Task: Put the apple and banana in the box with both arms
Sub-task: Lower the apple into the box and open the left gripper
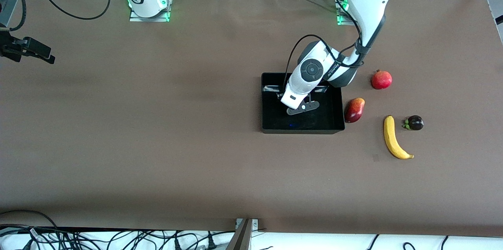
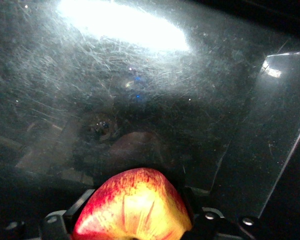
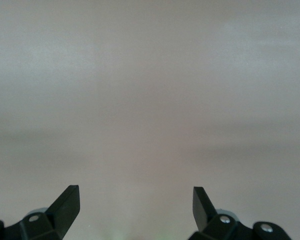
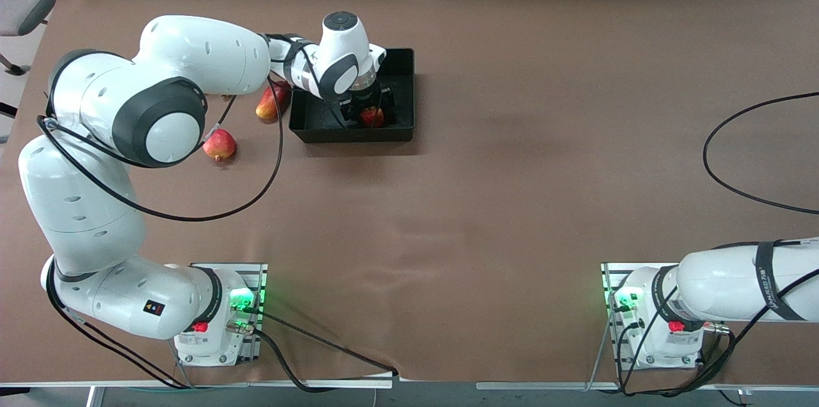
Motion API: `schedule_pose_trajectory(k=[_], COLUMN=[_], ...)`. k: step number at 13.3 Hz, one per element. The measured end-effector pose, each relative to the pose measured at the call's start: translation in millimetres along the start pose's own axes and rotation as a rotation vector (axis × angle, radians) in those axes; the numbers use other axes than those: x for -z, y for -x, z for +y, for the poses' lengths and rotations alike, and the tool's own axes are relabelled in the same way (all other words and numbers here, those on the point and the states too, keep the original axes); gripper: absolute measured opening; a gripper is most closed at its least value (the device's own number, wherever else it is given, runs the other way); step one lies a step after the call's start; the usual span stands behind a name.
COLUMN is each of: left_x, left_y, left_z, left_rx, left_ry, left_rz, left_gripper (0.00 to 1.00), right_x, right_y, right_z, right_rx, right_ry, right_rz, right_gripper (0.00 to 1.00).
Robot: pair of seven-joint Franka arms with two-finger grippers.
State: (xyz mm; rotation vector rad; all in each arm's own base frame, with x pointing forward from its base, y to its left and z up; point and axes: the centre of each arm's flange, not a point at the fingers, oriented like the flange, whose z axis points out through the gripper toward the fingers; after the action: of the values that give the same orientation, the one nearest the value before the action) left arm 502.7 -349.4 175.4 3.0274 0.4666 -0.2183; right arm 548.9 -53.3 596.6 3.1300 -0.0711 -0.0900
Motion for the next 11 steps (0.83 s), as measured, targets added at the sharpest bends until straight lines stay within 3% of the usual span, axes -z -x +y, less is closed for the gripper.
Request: schedule_pose_trajectory(k=[5,8,11], left_x=[-0.2,-4.2,0.3], left_y=[0.0,0.4,-2.4], left_z=[0.0,-0.8,2.5], left_rx=[0.002,0.005,0.016], left_ry=[0.000,-0.004,0.004], left_rz=[0.000,-0.006,0.001], left_gripper=[0.74,0.99,1.00], right_x=[0.0,0.0,0.0], right_y=[0.0,0.0,0.0], right_z=[-0.1,-0.1,-0.1], right_rx=[0.000,0.000,0.000], right_ry=[0.000,0.000,0.000], right_rz=[0.000,0.000,0.000], right_gripper=[1.00,1.00,1.00])
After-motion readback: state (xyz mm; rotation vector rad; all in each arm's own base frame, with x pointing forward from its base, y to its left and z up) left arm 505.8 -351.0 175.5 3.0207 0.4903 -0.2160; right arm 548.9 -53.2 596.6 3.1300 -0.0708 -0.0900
